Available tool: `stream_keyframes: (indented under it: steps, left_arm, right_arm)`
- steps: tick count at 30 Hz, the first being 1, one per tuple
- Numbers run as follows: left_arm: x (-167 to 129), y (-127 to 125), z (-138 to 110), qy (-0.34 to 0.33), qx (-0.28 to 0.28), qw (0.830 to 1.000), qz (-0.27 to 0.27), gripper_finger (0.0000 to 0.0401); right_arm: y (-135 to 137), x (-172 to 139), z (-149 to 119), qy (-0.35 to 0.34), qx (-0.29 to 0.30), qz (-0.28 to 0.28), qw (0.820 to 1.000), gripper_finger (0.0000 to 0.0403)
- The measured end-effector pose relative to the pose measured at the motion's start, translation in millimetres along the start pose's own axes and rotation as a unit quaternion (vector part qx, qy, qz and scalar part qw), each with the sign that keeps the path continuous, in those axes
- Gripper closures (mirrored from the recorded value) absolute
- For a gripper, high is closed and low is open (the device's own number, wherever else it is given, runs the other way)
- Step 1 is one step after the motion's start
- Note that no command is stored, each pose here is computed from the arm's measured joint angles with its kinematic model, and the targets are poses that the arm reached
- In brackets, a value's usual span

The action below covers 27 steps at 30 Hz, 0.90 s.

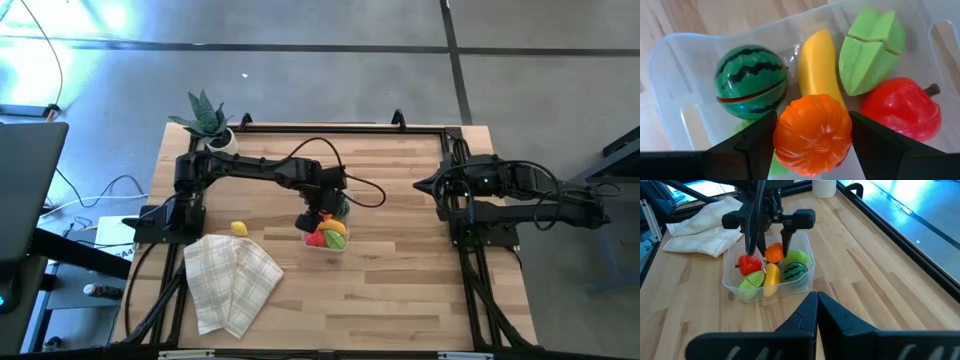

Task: Pick and placing Produce into tupperware
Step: Put the tangerine into the transparent bin

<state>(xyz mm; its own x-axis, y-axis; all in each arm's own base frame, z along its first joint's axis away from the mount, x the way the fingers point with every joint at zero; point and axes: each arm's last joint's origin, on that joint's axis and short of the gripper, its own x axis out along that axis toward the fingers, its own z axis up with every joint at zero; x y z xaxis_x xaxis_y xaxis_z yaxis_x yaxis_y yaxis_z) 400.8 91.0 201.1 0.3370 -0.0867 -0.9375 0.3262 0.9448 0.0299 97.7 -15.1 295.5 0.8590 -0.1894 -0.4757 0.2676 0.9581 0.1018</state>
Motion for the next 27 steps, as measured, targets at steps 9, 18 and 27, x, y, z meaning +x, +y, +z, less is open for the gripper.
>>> stream_keyframes:
  steps: [9,18,27]
  left_arm:
    - [0.5,-2.2,1.3,0.006,0.009,1.000,0.010,0.0176]
    - [15.4,-5.4,0.6,0.026,0.011,1.000,-0.001,0.0176]
    - [14.8,-4.4,1.6,0.024,0.011,1.000,0.009,0.0176]
  right_arm:
    - [0.0,0.0,0.0,0.000,0.000,0.000,1.000,0.0403]
    - [0.0,0.0,-0.1,0.000,0.000,0.000,1.000,0.0403]
    - [-0.1,0.0,-0.4,0.002,0.000,0.000,1.000,0.0403]
